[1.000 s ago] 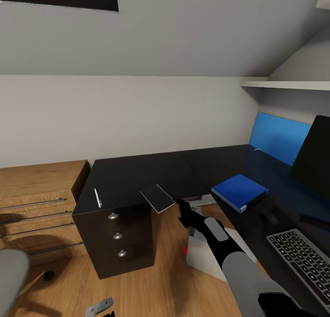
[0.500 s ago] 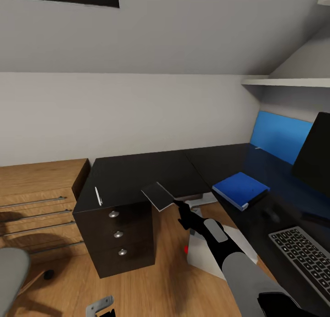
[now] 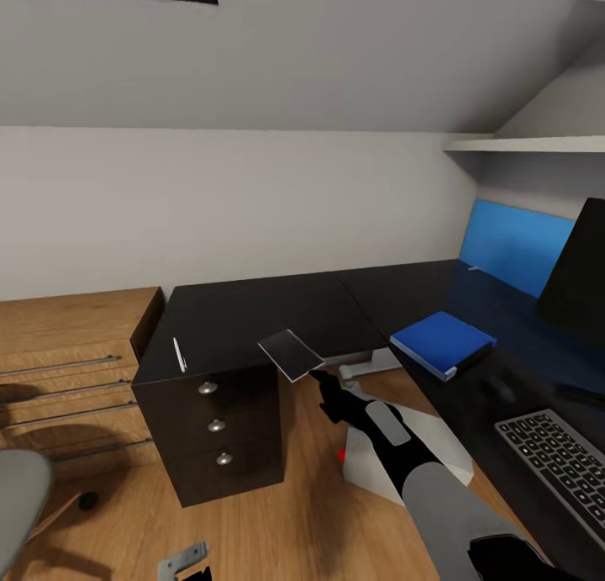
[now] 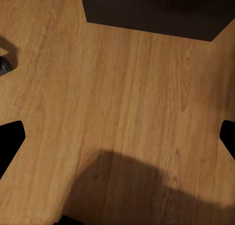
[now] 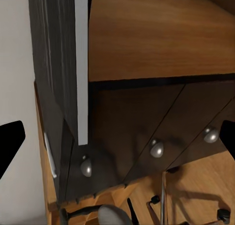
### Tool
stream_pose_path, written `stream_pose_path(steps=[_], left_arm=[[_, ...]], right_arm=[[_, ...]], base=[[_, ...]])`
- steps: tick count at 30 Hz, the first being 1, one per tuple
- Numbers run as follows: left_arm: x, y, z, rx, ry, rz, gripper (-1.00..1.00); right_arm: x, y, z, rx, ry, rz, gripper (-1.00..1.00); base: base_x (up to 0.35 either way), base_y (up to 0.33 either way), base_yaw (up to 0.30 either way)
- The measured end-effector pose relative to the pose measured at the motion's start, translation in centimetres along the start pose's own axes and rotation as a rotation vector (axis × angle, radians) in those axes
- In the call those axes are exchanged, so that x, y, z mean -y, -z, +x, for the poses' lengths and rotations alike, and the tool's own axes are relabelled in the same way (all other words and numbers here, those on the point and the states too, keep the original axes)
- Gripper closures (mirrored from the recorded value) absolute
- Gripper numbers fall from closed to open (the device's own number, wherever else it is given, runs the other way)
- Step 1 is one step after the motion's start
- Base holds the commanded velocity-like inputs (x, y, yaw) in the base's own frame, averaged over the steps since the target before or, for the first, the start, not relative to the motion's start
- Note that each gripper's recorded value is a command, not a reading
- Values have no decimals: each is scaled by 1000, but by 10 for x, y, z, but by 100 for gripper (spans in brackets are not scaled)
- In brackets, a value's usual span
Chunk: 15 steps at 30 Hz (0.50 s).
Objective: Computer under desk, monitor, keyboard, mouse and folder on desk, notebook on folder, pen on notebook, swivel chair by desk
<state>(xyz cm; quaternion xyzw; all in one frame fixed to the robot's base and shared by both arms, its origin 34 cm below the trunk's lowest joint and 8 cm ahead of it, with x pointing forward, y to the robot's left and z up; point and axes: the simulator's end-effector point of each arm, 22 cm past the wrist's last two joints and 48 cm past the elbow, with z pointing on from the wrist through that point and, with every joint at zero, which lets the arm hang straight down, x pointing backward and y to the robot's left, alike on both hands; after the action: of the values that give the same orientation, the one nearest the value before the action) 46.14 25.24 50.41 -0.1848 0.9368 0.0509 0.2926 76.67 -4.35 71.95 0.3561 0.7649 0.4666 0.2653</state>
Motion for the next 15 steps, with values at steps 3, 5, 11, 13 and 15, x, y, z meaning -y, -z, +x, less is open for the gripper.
stream_pose_path(steps=[3,5,11,13,15], left_arm=[[0,0,0,0,-1,0,-100],[-1,0,1,-1,-2,-1,-100],[-2,-1,1,0,-4,-1,-100],[-2,-1,1,0,-4,-1,-100],[-2,-1,1,-1,-3,-2,-100]], right_arm=[[-1,-1,2,-3,2,-1,-100],[-1,-1,3,-5,3,-1,-100],[-2,-1,5,-9,11,0,-100],[-2,-1,6,-10,13,-1,-100],[-2,-1,6,-11,15,-1,-100]], base=[[0,0,0],[0,0,0],[88,12,0],[233,22,0],[148,11,0]])
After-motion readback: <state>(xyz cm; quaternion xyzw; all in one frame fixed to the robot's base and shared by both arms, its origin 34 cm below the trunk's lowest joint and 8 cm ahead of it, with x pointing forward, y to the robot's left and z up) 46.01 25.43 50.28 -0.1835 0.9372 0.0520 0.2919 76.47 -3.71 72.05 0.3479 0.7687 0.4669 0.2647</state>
